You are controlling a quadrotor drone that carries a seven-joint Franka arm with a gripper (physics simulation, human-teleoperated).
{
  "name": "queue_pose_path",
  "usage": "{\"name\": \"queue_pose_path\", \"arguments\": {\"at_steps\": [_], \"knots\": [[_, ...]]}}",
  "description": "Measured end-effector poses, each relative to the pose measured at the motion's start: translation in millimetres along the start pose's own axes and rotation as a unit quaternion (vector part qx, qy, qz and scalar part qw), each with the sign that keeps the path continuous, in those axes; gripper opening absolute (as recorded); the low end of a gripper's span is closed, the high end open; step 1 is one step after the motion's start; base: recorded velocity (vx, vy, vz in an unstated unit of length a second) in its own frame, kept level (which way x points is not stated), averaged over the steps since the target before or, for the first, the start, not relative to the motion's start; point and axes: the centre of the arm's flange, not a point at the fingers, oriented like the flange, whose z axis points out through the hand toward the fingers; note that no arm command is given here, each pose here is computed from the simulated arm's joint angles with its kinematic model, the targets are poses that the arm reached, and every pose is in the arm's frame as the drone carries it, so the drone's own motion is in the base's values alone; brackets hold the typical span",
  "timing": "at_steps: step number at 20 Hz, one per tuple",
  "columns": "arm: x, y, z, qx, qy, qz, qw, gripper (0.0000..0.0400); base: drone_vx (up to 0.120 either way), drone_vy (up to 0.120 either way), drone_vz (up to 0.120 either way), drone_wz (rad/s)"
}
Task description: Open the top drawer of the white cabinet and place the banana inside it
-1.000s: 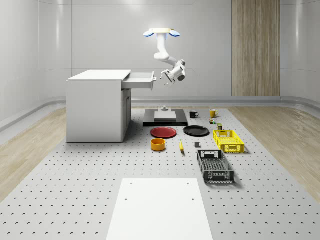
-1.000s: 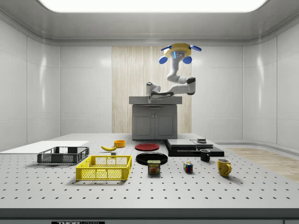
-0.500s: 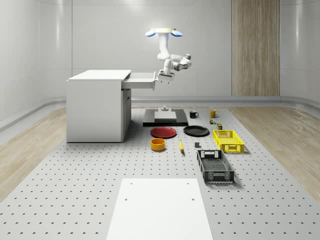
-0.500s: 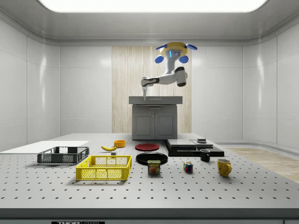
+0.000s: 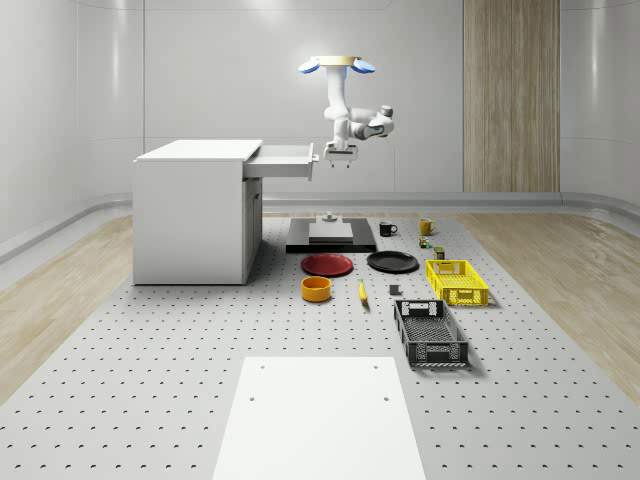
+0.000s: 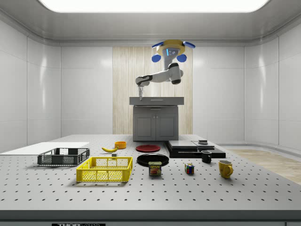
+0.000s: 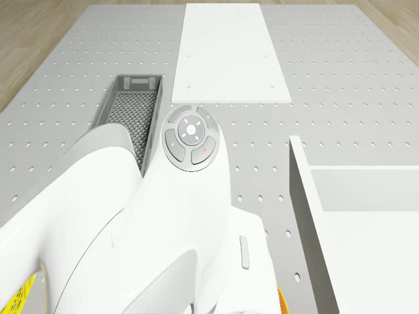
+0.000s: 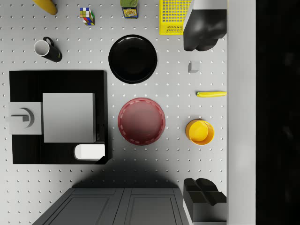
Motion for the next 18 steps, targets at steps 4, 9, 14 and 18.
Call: {"name": "queue_pose_path", "arguments": {"at_steps": [4, 9, 14, 18], "knots": [[0.8, 0.8, 0.0, 0.004, -0.004, 0.0, 1.0, 0.04, 0.12, 0.12, 0.0, 0.0], [1.2, 1.3, -0.1, 0.006, -0.006, 0.0, 1.0, 0.04, 0.12, 0.12, 0.0, 0.0], [1.4, 1.4, -0.1, 0.007, -0.007, 0.0, 1.0, 0.04, 0.12, 0.024, 0.0, 0.0], [1.4, 1.5, -0.1, 0.008, -0.007, 0.0, 1.0, 0.04, 0.12, 0.0, -0.09, 0.0]]}}
